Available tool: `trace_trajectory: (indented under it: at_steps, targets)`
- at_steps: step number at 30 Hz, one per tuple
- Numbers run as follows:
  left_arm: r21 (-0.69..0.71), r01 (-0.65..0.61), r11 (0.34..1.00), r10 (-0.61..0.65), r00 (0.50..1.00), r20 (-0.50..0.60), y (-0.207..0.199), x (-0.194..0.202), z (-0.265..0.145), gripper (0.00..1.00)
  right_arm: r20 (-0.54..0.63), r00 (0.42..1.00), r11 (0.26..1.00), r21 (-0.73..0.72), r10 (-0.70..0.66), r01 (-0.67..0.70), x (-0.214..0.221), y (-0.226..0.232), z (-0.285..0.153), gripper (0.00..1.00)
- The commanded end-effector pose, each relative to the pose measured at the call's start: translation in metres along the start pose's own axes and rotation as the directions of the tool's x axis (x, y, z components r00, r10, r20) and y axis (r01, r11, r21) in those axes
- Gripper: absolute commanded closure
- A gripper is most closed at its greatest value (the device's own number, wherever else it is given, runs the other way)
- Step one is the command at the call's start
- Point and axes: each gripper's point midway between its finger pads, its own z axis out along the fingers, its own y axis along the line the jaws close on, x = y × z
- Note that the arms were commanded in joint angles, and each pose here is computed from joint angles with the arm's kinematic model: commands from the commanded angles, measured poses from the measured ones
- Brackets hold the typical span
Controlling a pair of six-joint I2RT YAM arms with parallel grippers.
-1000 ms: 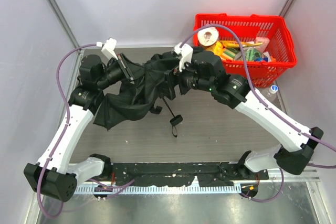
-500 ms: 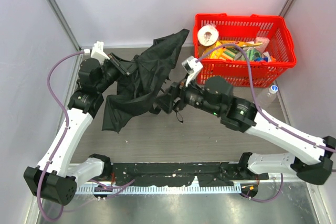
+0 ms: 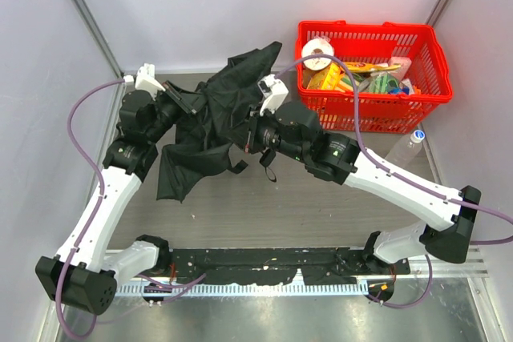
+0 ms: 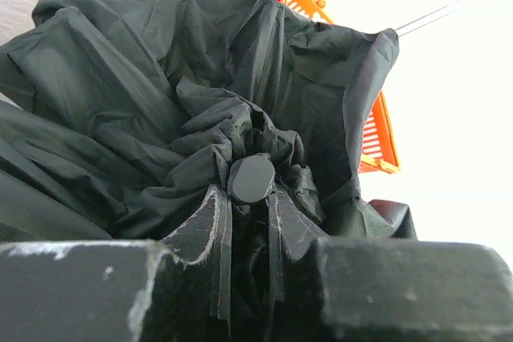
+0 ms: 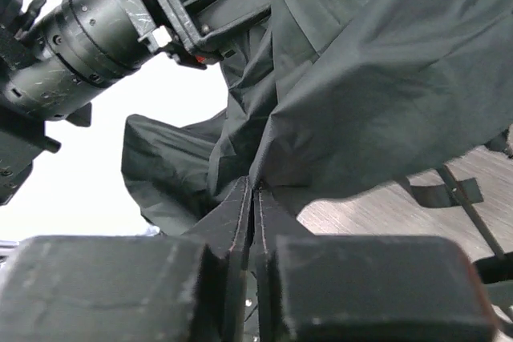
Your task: Put away the umbrella
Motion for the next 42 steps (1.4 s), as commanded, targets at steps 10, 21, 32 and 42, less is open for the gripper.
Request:
trace_trajectory:
  at_steps: [10,21,32,42]
  targets:
    - [0.173,-0.324,0.93,0.237,0.889,0.393,-0.015,-0.045,0.009,1.0,-0.114,0.975,0.942,-0.255,0.192,-0.216,-0.024,0.081,-0.038,0.99]
    - [0.145,-0.263,0.954,0.209,0.928,0.31,-0.004,-0.037,0.018,1.0,-0.277,0.934,0.935,-0.332,-0.224,0.126,0.027,0.067,-0.063,0.59]
    - [0.182,-0.173,0.968,0.147,0.978,0.146,-0.01,-0.011,0.01,1.0,-0.093,0.809,0.799,0.13,-0.58,0.588,-0.043,-0.027,-0.079,0.17]
    - [0.362,-0.225,0.905,0.211,0.974,0.078,-0.04,0.009,-0.01,1.0,-0.12,0.842,0.848,-0.154,-0.526,0.508,-0.048,-0.032,-0.035,0.14]
